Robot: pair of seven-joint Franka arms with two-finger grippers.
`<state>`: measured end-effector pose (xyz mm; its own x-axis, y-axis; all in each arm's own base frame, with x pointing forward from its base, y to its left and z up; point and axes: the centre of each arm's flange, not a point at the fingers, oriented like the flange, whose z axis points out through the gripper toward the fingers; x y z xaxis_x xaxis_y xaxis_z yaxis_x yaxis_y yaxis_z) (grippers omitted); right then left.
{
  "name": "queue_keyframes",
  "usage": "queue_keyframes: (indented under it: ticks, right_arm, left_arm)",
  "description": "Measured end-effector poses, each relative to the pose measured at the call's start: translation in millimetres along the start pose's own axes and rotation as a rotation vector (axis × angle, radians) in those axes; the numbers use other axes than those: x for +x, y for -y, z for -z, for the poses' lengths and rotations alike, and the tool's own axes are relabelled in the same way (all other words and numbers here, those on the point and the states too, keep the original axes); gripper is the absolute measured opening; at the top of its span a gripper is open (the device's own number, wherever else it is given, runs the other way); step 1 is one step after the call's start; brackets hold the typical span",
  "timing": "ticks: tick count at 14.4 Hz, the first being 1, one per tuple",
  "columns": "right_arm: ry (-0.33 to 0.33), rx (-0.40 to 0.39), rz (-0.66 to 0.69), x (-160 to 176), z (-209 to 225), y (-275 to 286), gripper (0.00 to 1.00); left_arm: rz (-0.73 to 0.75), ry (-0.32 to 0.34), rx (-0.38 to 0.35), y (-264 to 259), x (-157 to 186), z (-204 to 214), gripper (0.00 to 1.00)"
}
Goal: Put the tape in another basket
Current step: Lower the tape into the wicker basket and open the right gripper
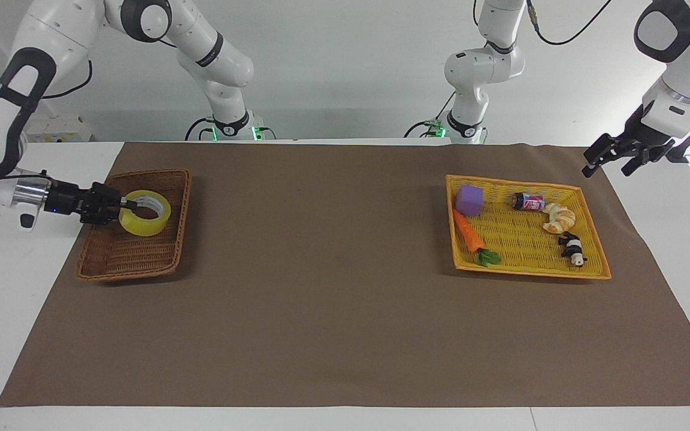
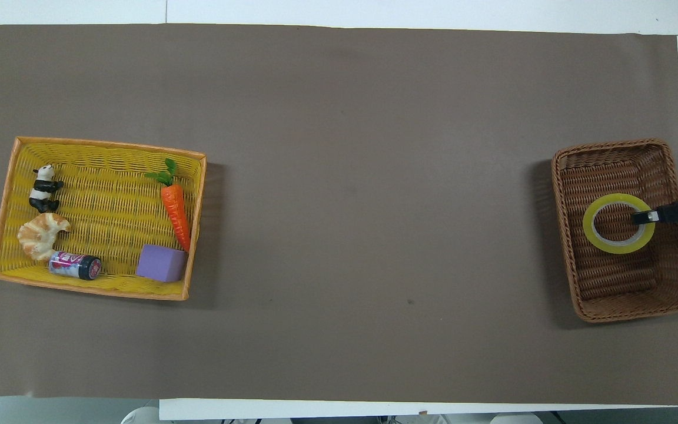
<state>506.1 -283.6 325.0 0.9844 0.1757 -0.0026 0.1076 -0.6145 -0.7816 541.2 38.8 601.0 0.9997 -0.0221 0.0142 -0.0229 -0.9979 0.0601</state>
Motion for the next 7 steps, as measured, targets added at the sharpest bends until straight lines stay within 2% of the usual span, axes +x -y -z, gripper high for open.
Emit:
queue_keyframes:
  ticks: [7]
  right_arm:
    - [0.005, -0.037, 0.011, -13, -18, -18, 0.54]
  left_arm:
    - [0.0, 0.0, 0.0, 0, 0, 0, 1.0]
